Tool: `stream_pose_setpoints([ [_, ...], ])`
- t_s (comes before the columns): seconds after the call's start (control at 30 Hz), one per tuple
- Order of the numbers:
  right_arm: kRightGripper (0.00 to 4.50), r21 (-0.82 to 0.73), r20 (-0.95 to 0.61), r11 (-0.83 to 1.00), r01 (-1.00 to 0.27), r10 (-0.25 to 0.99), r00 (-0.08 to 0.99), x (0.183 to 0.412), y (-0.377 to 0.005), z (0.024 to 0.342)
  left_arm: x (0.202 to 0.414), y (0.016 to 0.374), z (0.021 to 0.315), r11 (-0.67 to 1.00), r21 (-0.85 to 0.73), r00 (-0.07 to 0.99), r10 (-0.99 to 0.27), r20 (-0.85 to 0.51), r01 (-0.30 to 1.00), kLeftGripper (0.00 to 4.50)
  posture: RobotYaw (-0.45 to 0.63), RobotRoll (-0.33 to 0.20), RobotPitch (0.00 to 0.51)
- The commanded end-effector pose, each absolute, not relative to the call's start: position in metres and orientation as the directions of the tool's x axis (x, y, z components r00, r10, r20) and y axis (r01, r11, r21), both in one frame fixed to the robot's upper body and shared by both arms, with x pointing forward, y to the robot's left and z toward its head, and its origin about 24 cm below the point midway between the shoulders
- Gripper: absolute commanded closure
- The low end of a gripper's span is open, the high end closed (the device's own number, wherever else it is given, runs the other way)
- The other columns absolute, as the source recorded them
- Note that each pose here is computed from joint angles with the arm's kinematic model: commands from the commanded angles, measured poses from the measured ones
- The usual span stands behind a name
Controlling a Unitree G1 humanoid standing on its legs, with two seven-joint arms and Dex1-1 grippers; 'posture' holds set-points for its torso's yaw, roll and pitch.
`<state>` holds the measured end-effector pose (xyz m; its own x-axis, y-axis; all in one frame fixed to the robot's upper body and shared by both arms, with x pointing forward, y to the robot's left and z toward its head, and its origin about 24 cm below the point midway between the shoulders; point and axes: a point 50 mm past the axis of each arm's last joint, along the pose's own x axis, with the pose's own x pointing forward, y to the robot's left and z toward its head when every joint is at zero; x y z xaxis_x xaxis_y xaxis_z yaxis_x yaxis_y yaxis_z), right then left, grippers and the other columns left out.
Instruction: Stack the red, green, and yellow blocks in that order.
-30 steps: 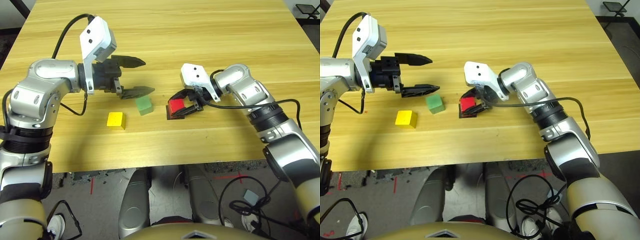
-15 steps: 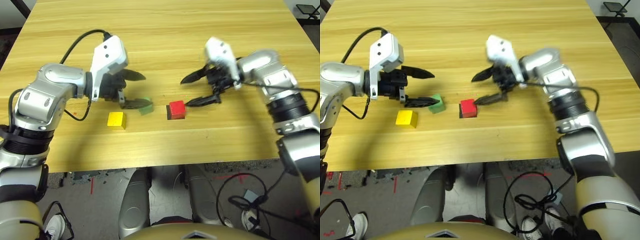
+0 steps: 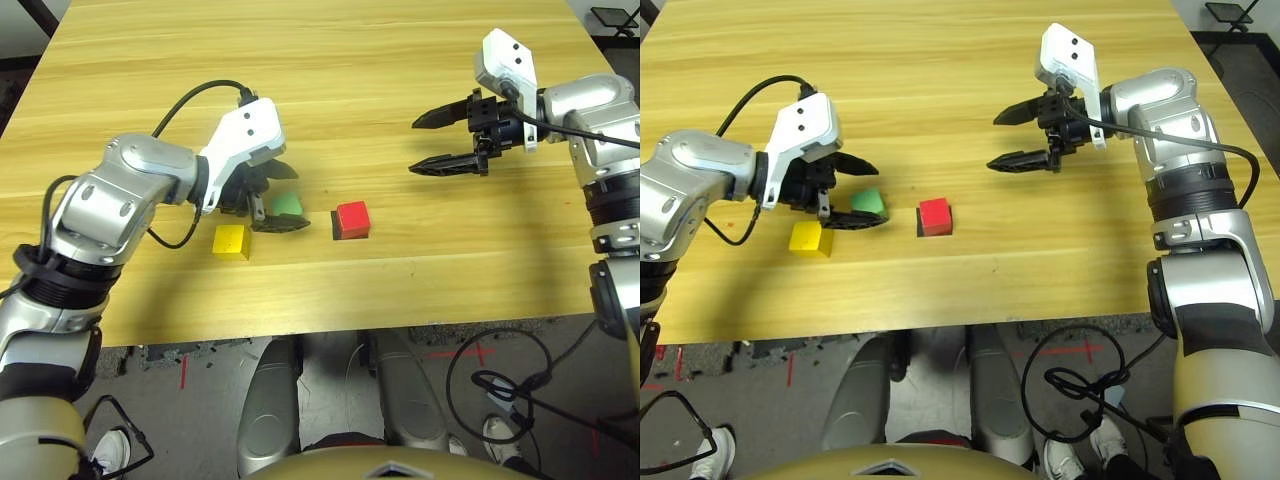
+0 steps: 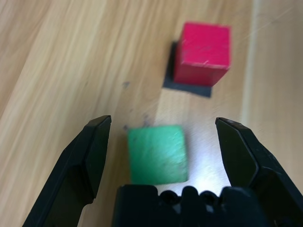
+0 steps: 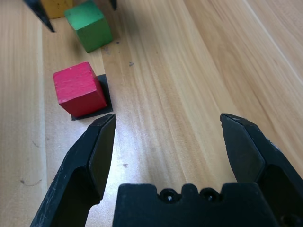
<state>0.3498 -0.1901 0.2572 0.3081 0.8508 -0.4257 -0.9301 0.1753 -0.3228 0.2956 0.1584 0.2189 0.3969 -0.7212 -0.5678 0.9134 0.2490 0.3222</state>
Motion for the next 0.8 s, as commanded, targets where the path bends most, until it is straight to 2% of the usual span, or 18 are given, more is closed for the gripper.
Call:
stream_pose_setpoints([
  [0.03,0.06,-0.328,-0.407,0.181,-0.927,0.859,0.312,0.347,-0.19,0.259,0.296,0.16,0.208,0.259,0.307,0.397,-0.696,-0.598,0.916,0.0,0.18,-0.018,0.288],
  [0.43,0.06,-0.335,-0.389,0.194,-0.922,0.863,0.323,0.349,-0.188,0.261,0.288,0.156,0.188,0.301,0.256,0.395,-0.662,-0.637,0.919,0.0,0.18,-0.015,0.299],
  [0.47,0.0,-0.333,-0.387,0.195,-0.922,0.864,0.323,0.349,-0.187,0.261,0.288,0.155,0.188,0.319,0.255,0.407,-0.663,-0.628,0.913,0.28,0.18,-0.016,0.3],
  [0.53,0.0,-0.332,-0.385,0.196,-0.923,0.865,0.322,0.349,-0.187,0.261,0.289,0.154,0.188,0.348,0.253,0.428,-0.663,-0.614,0.903,0.54,0.18,-0.015,0.299],
  [0.67,0.0,-0.328,-0.383,0.201,-0.923,0.865,0.324,0.349,-0.187,0.259,0.294,0.15,0.197,0.381,0.275,0.468,-0.671,-0.575,0.883,2.1,0.18,-0.015,0.298],
  [0.7,0.0,-0.327,-0.382,0.203,-0.923,0.865,0.326,0.349,-0.187,0.259,0.295,0.149,0.203,0.384,0.278,0.473,-0.677,-0.564,0.88,2.35,0.18,-0.015,0.298],
  [0.8,0.0,-0.322,-0.379,0.213,-0.923,0.864,0.332,0.349,-0.188,0.258,0.295,0.151,0.222,0.371,0.309,0.482,-0.669,-0.566,0.876,2.4,0.19,-0.012,0.294],
])
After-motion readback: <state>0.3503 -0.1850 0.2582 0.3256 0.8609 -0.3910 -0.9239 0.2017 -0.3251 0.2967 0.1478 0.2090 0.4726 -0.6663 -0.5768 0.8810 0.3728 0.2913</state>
